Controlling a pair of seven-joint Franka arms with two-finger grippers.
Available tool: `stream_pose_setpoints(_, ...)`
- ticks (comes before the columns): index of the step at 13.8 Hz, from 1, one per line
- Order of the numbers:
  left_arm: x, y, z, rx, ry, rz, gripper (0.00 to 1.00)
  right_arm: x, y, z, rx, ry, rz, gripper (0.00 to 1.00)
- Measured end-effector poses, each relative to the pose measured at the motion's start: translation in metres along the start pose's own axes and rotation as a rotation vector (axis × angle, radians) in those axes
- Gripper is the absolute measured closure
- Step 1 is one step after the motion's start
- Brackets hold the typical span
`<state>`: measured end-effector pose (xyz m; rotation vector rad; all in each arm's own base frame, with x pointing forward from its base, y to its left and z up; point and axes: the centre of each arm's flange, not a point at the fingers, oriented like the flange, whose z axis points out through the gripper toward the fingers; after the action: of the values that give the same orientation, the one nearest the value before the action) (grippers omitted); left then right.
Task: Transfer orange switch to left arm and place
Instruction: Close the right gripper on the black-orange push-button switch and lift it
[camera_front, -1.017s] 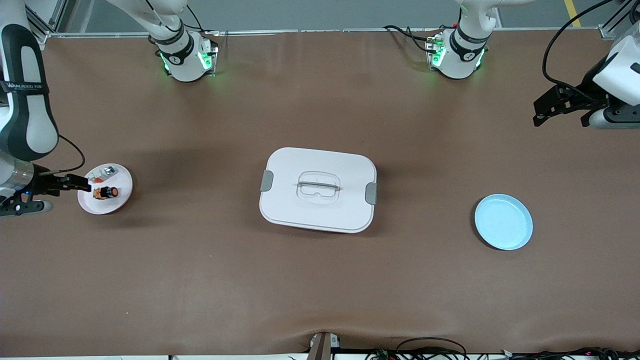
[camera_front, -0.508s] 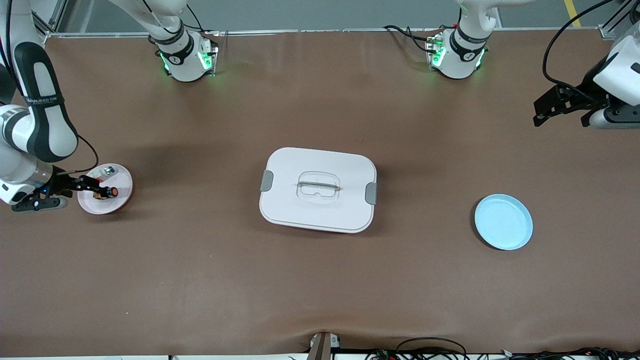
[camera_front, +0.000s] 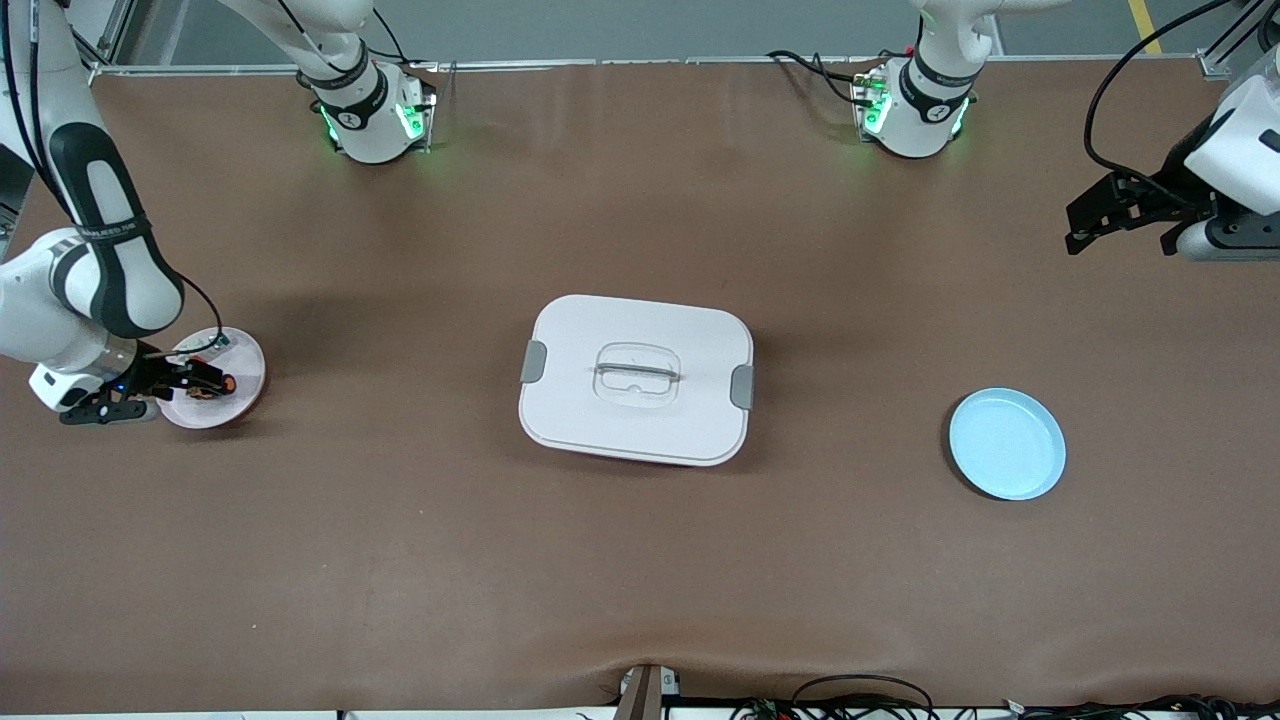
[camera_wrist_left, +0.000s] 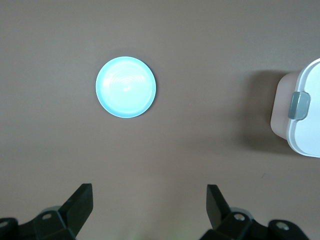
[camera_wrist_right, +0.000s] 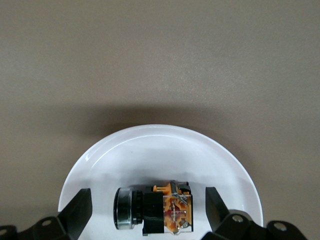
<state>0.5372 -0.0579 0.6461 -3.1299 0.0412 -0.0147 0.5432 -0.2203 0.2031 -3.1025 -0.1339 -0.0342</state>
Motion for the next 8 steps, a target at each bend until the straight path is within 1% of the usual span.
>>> stream_pose_setpoints(3,0.000,0.000,0.000,0.000,0.000,0.000,0.00,-0.004,-0.002,0.009,-0.005,0.001,-0.019,0.00)
stream_pose_setpoints(8,0.000,0.000,0.000,0.000,0.000,0.000,0.00,-0.010,-0.002,0.026,0.002,-0.020,-0.069,0.00)
